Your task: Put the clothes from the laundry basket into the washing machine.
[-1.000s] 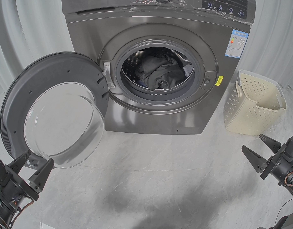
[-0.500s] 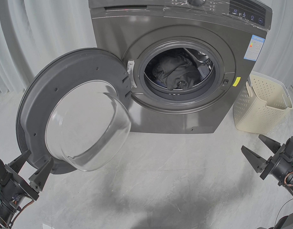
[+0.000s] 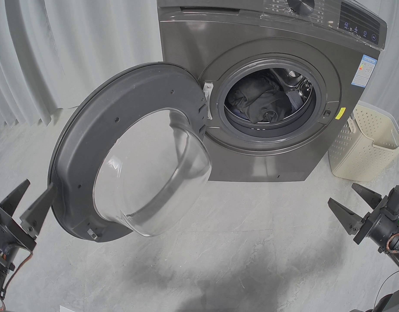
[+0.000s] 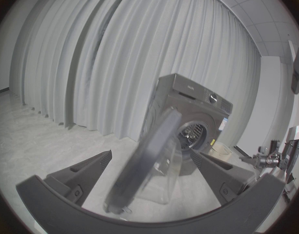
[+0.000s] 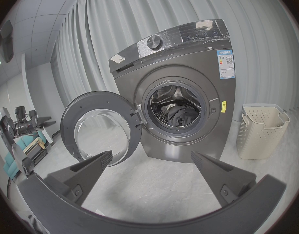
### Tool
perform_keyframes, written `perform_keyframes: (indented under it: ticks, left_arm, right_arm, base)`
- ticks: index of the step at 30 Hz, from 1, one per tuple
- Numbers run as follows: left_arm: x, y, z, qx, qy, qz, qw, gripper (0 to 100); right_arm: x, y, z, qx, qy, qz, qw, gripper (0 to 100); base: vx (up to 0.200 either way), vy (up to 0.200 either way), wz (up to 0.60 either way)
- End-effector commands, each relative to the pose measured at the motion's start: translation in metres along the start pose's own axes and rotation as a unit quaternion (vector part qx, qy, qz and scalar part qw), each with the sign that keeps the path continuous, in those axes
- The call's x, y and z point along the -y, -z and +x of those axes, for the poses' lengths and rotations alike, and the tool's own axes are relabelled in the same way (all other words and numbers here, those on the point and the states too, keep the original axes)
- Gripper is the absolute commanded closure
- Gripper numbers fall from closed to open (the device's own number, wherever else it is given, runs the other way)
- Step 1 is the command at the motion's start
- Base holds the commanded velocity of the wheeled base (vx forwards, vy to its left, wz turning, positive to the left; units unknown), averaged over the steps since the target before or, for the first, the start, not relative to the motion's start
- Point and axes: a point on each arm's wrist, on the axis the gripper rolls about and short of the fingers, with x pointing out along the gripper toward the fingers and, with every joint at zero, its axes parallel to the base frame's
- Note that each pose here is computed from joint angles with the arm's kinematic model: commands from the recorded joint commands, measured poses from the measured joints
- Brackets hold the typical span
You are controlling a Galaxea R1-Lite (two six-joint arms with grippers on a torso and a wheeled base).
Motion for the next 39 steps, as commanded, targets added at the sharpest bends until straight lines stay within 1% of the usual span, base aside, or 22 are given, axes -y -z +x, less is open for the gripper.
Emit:
perform_keyframes:
  ticks: [1, 2, 3, 5, 9, 11, 14, 15, 16, 17, 21, 22, 23, 25, 26, 27, 28, 29, 31, 32, 35, 39]
  left_arm:
    - [-0.003, -0.030, 0.004, 0.059, -0.021, 0.008, 0.9980, 0]
    - [-0.003, -0.030, 0.004, 0.059, -0.021, 0.008, 0.9980, 0]
    - [-0.008, -0.035, 0.008, 0.049, -0.047, 0.036, 0.9970, 0]
    - [-0.010, -0.036, 0.011, 0.021, -0.038, 0.055, 0.9975, 0]
    - [-0.010, -0.030, 0.021, -0.041, 0.001, 0.057, 0.9975, 0]
    - [-0.010, -0.021, 0.031, -0.089, 0.027, 0.054, 0.9942, 0]
    - [-0.010, -0.019, 0.033, -0.098, 0.033, 0.053, 0.9932, 0]
    - [-0.010, -0.010, 0.046, -0.133, 0.066, 0.047, 0.9878, 0]
    - [-0.011, -0.008, 0.049, -0.140, 0.073, 0.045, 0.9864, 0]
    - [-0.011, -0.008, 0.049, -0.140, 0.073, 0.045, 0.9864, 0]
    - [-0.004, -0.010, 0.056, -0.149, 0.139, 0.034, 0.9785, 0]
    - [-0.004, -0.010, 0.056, -0.149, 0.139, 0.034, 0.9785, 0]
    - [0.004, -0.013, 0.051, -0.149, 0.197, 0.023, 0.9686, 0]
    - [0.014, -0.016, 0.044, -0.147, 0.242, 0.010, 0.9591, 0]
    - [0.016, -0.016, 0.042, -0.147, 0.251, 0.005, 0.9567, 0]
    - [0.024, -0.018, 0.035, -0.148, 0.285, -0.009, 0.9470, 0]
    - [0.027, -0.019, 0.032, -0.148, 0.299, -0.015, 0.9427, 0]
    - [0.033, -0.021, 0.027, -0.149, 0.325, -0.030, 0.9333, 0]
    - [0.033, -0.021, 0.027, -0.149, 0.325, -0.030, 0.9333, 0]
    - [0.036, -0.020, 0.020, -0.158, 0.347, -0.052, 0.9229, 0]
    - [0.036, -0.018, 0.019, -0.167, 0.350, -0.065, 0.9195, 0]
    - [0.035, -0.016, 0.019, -0.169, 0.336, -0.070, 0.9239, 0]
  right_arm:
    - [0.000, 0.000, 0.000, -0.001, 0.001, 0.000, 1.0000, 0]
    - [0.000, 0.000, 0.000, -0.001, 0.001, 0.000, 1.0000, 0]
    - [0.001, 0.001, 0.000, -0.002, 0.002, 0.001, 1.0000, 0]
    - [0.001, 0.001, 0.000, -0.002, 0.001, 0.001, 1.0000, 0]
    - [0.001, 0.001, 0.001, -0.003, 0.002, 0.001, 1.0000, 0]
    - [0.001, 0.002, 0.002, -0.006, 0.002, 0.001, 1.0000, 0]
    - [0.001, 0.002, 0.002, -0.007, 0.002, 0.001, 1.0000, 0]
    - [0.001, 0.003, 0.002, -0.010, 0.002, 0.001, 1.0000, 0]
    - [0.001, 0.003, 0.002, -0.010, 0.002, 0.001, 1.0000, 0]
    - [0.001, 0.003, 0.002, -0.010, 0.002, 0.001, 1.0000, 0]
    - [0.001, 0.003, 0.002, -0.010, 0.002, 0.001, 1.0000, 0]
    - [0.001, 0.003, 0.002, -0.010, 0.002, 0.001, 1.0000, 0]
    - [0.001, 0.003, 0.002, -0.010, 0.002, 0.001, 0.9999, 0]
    - [0.001, 0.003, 0.002, -0.011, 0.003, 0.003, 0.9999, 0]
    - [0.002, 0.004, 0.002, -0.012, 0.004, 0.004, 0.9999, 0]
    - [0.002, 0.005, 0.003, -0.016, 0.004, 0.009, 0.9998, 0]
    - [0.002, 0.005, 0.004, -0.016, 0.004, 0.010, 0.9998, 0]
    - [0.002, 0.006, 0.005, -0.019, 0.004, 0.012, 0.9997, 0]
    - [0.002, 0.006, 0.005, -0.019, 0.004, 0.012, 0.9997, 0]
    - [0.002, 0.006, 0.005, -0.019, 0.004, 0.012, 0.9997, 0]
    - [0.002, 0.005, 0.005, -0.017, 0.004, 0.012, 0.9998, 0]
    - [0.002, 0.005, 0.005, -0.018, 0.004, 0.013, 0.9997, 0]
  base:
    - [0.000, 0.000, 0.00]
    - [0.000, 0.000, 0.00]
    - [0.000, 0.000, 0.00]
    - [0.000, 0.000, 0.00]
    - [0.000, 0.000, 0.00]
    - [0.000, 0.000, 0.00]
    - [0.000, 0.000, 0.00]
    - [0.000, 0.000, 0.00]
    - [0.000, 0.000, 0.00]
    - [0.000, 0.000, 0.00]
    - [0.000, 0.000, 0.00]
    - [0.000, 0.000, 0.00]
    - [0.000, 0.000, 0.00]
    - [0.000, 0.000, 0.00]
    - [0.000, 0.000, 0.00]
    - [0.000, 0.000, 0.00]
    - [0.000, 0.000, 0.00]
    - [0.000, 0.000, 0.00]
    - [0.000, 0.000, 0.00]
    - [0.000, 0.000, 0.00]
    - [0.000, 0.000, 0.00]
    - [0.000, 0.000, 0.00]
